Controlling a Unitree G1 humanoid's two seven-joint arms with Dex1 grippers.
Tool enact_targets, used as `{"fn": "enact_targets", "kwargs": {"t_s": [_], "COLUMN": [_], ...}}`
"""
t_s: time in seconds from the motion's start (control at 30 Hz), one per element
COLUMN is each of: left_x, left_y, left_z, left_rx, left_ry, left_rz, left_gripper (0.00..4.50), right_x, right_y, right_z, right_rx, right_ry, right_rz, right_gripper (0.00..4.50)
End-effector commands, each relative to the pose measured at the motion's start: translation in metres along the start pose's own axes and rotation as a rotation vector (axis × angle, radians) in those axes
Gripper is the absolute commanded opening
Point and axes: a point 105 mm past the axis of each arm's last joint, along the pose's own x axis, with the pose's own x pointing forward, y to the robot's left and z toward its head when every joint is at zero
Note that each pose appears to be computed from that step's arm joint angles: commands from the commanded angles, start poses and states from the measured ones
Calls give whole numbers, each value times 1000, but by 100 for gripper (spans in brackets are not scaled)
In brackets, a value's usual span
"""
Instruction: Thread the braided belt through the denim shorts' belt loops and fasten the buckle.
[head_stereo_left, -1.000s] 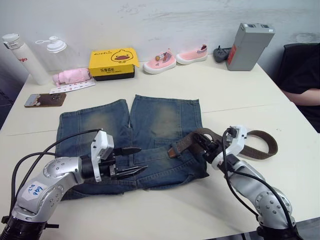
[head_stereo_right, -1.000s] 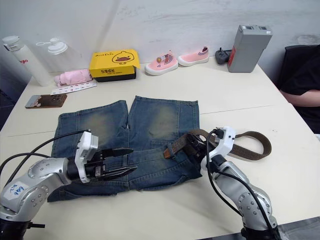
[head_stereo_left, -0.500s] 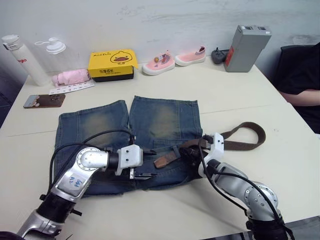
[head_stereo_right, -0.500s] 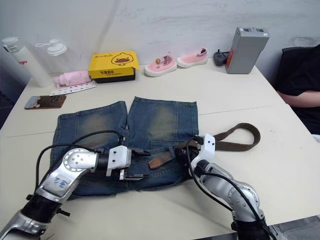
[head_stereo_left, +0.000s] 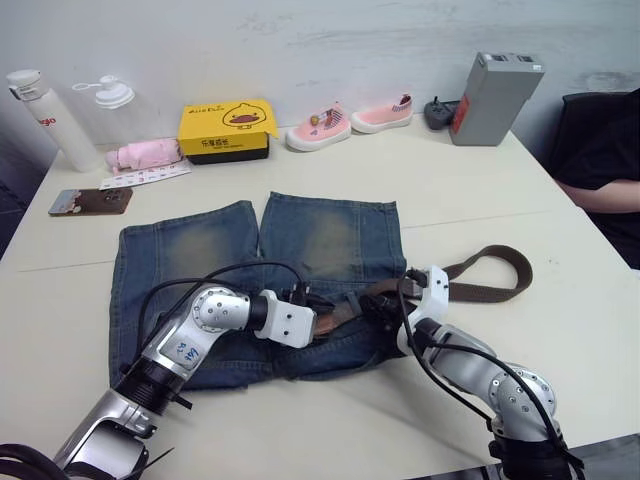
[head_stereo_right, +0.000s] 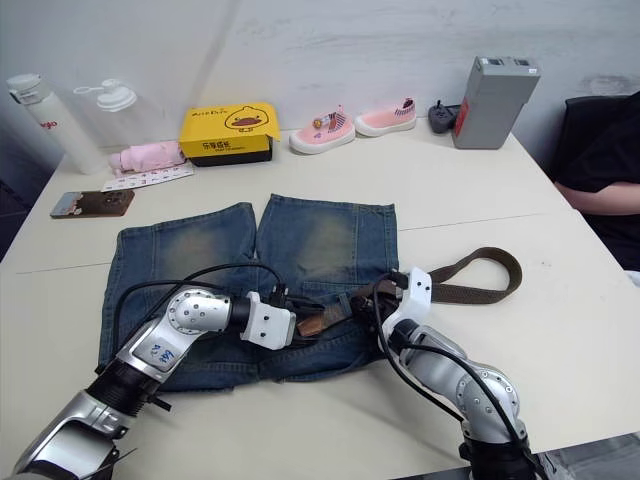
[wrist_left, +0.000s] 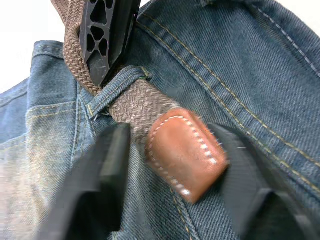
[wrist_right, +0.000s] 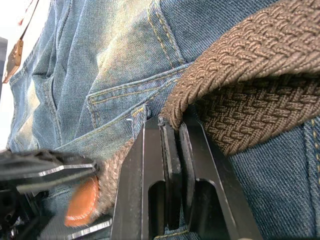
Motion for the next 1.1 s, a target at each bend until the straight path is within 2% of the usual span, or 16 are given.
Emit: {"fn": "enact_targets", "kwargs": {"t_s": [0.03,0.13,0.23,0.33,0.43,0.5,0.63,0.7,0.93,1.03,1.1], "left_x": [-6,-8,-12,-17,-20,-22,-24,-25,-17,-11,-11], "left_y": [8,7,5,4,5,5,9,14,25,26,27], "left_z": [-5,-1,1,3,2,1,5,9,25,30,29], "left_rx": [40,87,132,138,145,141,149,141,78,41,18], "left_ry": [33,32,31,18,24,25,16,2,-74,-107,-110], "left_rz": [30,28,30,51,58,57,59,74,78,64,66], "left_gripper": [81,1,1,1,1,1,1,1,1,1,1], "right_x": [-1,-2,-4,-9,-18,-25,-45,-58,-86,-82,-77], "right_y": [-9,-10,-8,-7,2,11,15,23,41,27,18], "right_z": [-9,-8,-5,9,21,26,37,39,9,-13,-22], "right_rx": [-5,-7,-4,44,105,124,60,-79,-791,-1168,-1329], "right_ry": [33,30,17,-48,-98,-106,-105,-73,98,195,226], "right_rz": [-51,-58,-56,-52,11,65,117,169,305,269,270], "right_gripper": [0,0,0,0,102,209,384,447,447,447,447]}}
